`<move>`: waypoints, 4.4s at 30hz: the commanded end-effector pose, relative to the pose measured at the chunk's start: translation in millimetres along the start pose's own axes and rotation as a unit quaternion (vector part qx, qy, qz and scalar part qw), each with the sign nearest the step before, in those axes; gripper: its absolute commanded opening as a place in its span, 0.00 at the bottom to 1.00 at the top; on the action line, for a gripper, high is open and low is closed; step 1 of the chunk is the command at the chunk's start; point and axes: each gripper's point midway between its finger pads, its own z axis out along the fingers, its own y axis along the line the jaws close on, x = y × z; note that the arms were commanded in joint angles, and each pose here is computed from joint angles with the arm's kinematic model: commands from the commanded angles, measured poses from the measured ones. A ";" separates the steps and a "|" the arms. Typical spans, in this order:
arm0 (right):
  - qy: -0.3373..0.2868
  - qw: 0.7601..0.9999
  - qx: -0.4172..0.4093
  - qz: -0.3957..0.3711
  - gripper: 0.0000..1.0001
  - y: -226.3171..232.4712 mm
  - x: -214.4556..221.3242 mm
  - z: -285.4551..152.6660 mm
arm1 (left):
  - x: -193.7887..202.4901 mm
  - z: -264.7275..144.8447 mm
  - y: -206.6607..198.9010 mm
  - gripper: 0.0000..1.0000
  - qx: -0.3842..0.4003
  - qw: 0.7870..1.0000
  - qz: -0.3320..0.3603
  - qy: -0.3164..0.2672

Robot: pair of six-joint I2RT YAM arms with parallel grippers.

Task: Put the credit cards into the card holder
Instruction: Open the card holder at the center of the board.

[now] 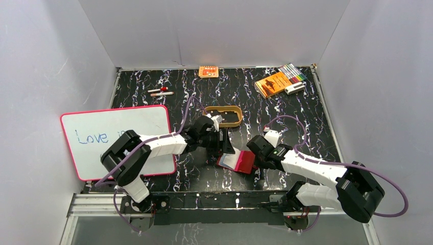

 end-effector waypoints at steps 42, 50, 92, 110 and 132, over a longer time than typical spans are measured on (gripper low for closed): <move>0.079 0.986 -0.144 -0.024 0.31 34.8 21.8 4.4 | 6.2 -5.6 -3.6 0.60 -0.019 1.000 0.022 -0.005; 0.094 0.989 -0.112 -0.013 0.26 13.5 35.8 27.7 | -0.4 -26.6 -5.3 0.69 -0.033 0.998 0.031 -0.035; 0.115 0.987 -0.102 -0.040 0.22 13.5 34.5 49.8 | -23.2 -7.0 31.7 0.71 -0.142 0.988 0.033 -0.058; 0.111 0.987 -0.110 -0.037 0.22 15.7 34.0 48.4 | -5.3 14.9 -9.8 0.65 -0.009 0.999 0.041 0.004; 0.020 0.991 -0.130 0.003 0.51 16.4 -16.0 -11.9 | -6.1 30.3 -26.6 0.59 0.047 0.997 0.051 0.016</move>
